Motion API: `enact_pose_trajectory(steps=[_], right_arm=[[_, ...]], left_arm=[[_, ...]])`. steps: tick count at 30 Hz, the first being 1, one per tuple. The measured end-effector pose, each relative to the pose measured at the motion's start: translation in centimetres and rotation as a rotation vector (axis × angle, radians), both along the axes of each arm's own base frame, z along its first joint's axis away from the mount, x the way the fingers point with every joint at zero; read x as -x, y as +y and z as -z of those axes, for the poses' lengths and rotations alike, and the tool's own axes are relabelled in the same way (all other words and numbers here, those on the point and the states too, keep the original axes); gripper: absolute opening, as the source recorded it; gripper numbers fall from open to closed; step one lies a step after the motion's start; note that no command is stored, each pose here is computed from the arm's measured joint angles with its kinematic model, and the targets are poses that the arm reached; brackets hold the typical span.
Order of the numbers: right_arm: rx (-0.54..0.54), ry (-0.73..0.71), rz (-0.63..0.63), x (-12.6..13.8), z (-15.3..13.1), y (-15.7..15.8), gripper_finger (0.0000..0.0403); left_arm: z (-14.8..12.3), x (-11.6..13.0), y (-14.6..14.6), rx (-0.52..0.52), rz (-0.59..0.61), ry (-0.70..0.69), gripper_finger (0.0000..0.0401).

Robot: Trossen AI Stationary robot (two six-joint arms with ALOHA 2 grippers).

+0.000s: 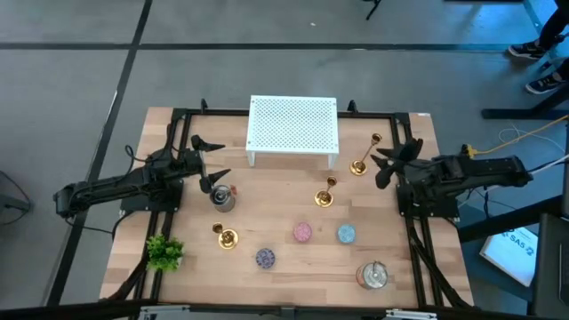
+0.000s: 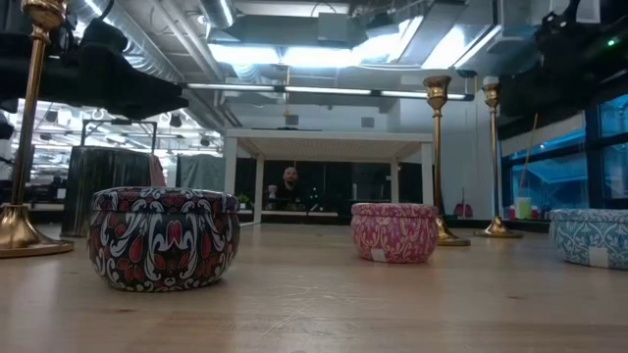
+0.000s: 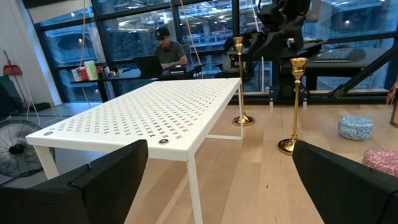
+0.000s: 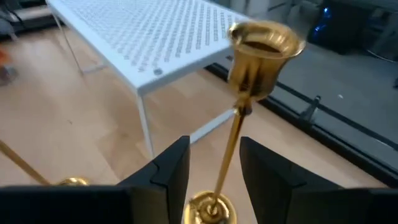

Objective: Pick & Place candle stick holders
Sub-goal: Put the top gold candle holder on the shelf

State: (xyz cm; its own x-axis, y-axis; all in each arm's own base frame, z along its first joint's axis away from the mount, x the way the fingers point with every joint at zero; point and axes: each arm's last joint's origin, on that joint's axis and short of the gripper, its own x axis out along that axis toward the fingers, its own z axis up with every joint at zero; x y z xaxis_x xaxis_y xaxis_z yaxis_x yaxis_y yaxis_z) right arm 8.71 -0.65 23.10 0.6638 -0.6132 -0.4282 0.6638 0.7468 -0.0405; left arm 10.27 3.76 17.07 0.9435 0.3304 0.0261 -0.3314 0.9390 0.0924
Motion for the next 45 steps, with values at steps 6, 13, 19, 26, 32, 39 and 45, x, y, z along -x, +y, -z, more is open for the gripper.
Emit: enact_pose_trajectory(steps=[6,13,19,26,32,39,45], right_arm=[[0.053,0.038,0.055,-1.1,0.3,0.0,0.0144],[0.084,0.039,0.109,-1.8,0.3,-0.1,0.0144],[0.067,0.044,0.174,-2.3,0.5,-0.6,0.0143],[0.03,0.03,0.181,-3.1,0.6,-1.0,0.012],[-0.011,0.013,0.205,-3.2,0.7,-1.2,0.0045],[-0.017,0.006,0.211,-3.3,0.7,-1.3,0.0012],[-0.005,0.001,0.199,-3.4,0.6,-1.3,0.0012]], left_arm=[[0.0,0.0,0.0,0.0,0.0,0.0,0.04],[0.0,0.0,0.0,0.0,0.0,0.0,0.04],[0.0,0.0,0.0,0.0,0.0,0.0,0.04],[0.0,0.0,0.0,0.0,0.0,0.0,0.04],[0.0,0.0,0.0,0.0,0.0,0.0,0.04],[0.0,0.0,0.0,0.0,0.0,0.0,0.04],[0.0,0.0,0.0,0.0,0.0,0.0,0.04]])
